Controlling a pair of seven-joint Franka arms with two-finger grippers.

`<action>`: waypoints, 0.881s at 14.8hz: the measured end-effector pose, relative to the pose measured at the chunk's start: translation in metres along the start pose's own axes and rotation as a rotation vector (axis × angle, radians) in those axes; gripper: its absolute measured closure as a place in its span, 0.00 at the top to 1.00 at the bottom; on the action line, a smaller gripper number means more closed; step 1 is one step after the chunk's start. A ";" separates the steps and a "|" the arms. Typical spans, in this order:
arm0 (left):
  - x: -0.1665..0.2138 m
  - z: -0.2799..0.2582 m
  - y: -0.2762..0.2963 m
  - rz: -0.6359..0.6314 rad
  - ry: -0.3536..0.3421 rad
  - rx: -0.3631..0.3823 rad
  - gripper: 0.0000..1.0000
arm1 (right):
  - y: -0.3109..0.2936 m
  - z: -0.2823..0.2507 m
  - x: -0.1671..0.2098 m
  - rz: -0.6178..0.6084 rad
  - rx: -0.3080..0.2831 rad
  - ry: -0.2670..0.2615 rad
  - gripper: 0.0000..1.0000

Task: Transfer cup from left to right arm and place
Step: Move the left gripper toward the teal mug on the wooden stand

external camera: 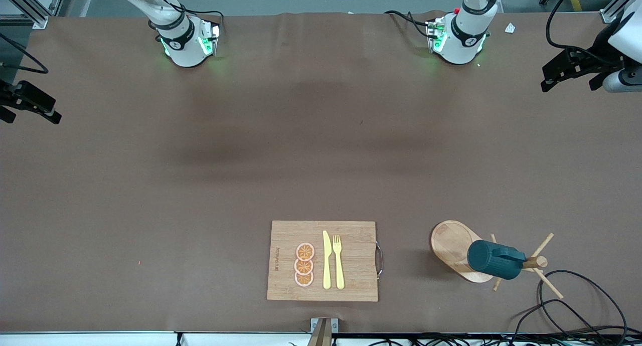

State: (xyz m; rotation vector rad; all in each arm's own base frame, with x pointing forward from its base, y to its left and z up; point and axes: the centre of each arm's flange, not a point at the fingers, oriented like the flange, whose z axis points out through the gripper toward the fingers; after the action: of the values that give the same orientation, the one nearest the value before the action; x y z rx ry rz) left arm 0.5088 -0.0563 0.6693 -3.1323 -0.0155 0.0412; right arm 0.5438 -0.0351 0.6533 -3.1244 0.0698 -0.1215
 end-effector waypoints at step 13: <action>0.030 0.016 -0.026 -0.051 -0.010 -0.005 1.00 | 0.000 0.000 0.000 0.001 0.000 0.000 1.00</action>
State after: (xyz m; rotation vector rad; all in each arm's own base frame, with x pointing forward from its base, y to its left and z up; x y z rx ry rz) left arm 0.5385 -0.0295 0.6523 -3.1347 -0.0960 0.0570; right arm 0.5438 -0.0356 0.6534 -3.1244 0.0711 -0.1216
